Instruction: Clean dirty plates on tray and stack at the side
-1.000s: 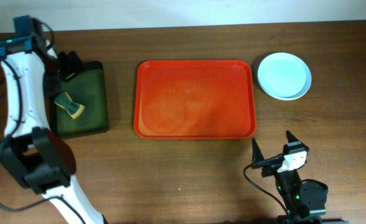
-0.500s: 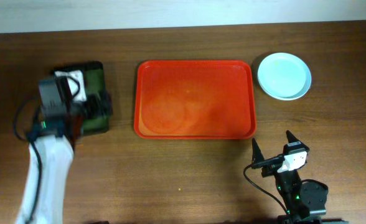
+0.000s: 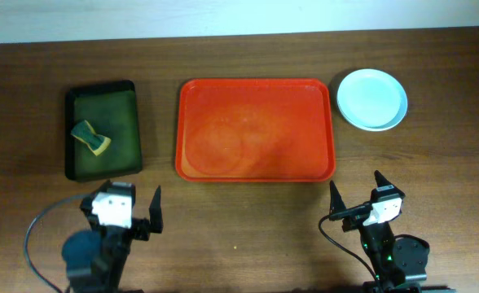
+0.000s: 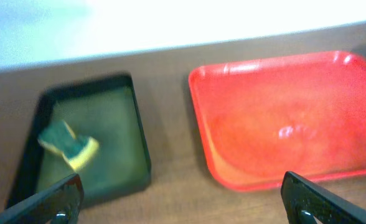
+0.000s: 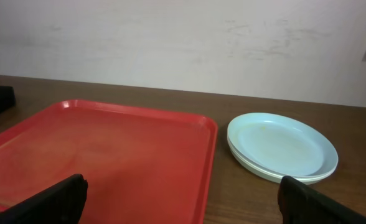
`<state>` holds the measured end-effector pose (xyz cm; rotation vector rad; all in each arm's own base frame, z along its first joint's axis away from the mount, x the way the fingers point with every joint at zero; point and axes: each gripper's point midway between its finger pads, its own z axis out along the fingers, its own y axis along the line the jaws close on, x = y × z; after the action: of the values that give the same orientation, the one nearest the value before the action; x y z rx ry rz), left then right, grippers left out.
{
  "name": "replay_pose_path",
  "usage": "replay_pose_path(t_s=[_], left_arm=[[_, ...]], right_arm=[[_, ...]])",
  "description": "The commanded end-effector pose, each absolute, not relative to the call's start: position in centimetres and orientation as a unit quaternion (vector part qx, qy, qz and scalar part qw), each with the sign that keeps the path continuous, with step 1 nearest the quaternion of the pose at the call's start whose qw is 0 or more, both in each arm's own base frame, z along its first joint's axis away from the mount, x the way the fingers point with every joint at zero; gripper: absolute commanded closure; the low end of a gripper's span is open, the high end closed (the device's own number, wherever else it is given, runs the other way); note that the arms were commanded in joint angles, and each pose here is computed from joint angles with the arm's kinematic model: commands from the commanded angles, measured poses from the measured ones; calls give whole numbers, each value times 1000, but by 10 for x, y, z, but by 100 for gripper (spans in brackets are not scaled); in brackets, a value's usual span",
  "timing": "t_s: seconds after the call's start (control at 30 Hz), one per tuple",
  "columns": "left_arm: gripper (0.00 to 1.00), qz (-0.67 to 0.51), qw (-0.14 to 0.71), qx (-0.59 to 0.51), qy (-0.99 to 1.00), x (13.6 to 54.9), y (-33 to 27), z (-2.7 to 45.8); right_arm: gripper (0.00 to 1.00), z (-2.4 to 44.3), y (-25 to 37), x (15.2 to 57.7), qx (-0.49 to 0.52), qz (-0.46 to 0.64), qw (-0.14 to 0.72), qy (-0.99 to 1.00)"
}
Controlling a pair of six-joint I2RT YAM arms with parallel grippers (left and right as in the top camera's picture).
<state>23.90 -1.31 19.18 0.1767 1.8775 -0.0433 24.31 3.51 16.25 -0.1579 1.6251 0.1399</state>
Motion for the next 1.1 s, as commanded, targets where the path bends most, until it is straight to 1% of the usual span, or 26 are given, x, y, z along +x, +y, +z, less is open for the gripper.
replay_pose_path(t_s=[0.0, 0.1, 0.27, 0.43, 0.5, 0.57, 0.67, 0.8, 1.07], left_arm=[[1, -28, 626, 104, 772, 227, -24, 193], [1, -47, 649, 126, 749, 225, -35, 191], [1, -43, 702, 142, 697, 231, -40, 205], [1, -25, 724, 123, 679, 240, -33, 197], [1, -29, 730, 82, 678, 244, -23, 193], [1, -32, 729, 43, 682, 245, -14, 192], [1, -15, 727, 24, 686, 246, -6, 190], [1, -16, 684, 18, 729, 246, -4, 160], [1, -8, 681, 15, 732, 246, -2, 158]], right_arm=[[2, 160, 37, 243, -71, 68, 681, 725], [2, 160, 37, 243, -71, 68, 681, 725], [2, 160, 37, 243, -71, 68, 681, 725], [2, 160, 37, 243, -71, 68, 681, 725], [2, 160, 37, 243, -71, 68, 681, 725], [2, 160, 37, 243, -71, 68, 681, 725], [2, 160, 37, 243, -71, 68, 681, 725], [2, 160, 37, 243, -71, 68, 681, 725], [2, 160, 37, 243, -71, 68, 681, 725]])
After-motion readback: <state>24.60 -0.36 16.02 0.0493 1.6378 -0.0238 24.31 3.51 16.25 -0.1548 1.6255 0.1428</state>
